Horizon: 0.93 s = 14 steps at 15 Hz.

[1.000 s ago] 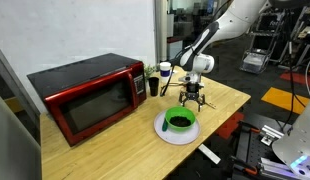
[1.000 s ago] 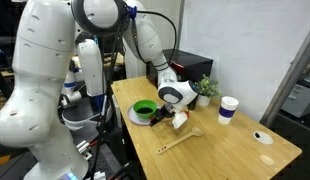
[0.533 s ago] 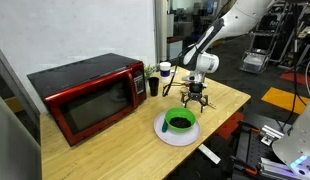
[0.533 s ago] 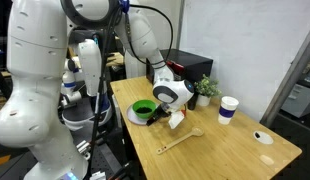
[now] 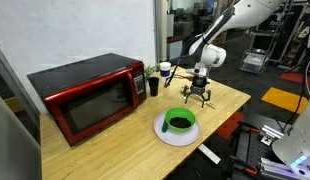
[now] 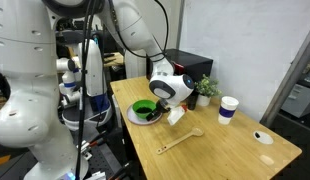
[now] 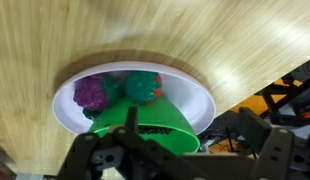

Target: Pick up a strawberry and put it in the green bowl

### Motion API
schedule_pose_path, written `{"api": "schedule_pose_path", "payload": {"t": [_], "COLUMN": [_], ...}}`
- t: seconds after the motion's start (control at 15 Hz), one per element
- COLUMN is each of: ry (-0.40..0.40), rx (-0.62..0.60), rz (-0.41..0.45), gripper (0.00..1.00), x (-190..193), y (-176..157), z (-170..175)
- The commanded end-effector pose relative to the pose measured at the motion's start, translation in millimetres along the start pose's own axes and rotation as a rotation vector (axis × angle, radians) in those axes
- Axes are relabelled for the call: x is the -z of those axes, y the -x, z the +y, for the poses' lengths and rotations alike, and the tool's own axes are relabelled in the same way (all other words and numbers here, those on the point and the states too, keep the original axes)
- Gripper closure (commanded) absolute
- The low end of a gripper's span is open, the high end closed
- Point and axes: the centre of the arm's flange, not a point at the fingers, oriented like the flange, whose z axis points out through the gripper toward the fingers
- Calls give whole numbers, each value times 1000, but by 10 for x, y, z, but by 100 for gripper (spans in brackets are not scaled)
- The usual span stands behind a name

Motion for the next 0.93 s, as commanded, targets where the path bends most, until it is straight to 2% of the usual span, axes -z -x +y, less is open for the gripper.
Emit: {"api": "schedule_pose_path", "payload": {"t": [0.0, 0.87], "ry": [15, 11], "rx": [-6, -61], "rz": [31, 76], "gripper": [0, 0], "x": [-12, -366], "y": [35, 228], "z": [7, 447]}}
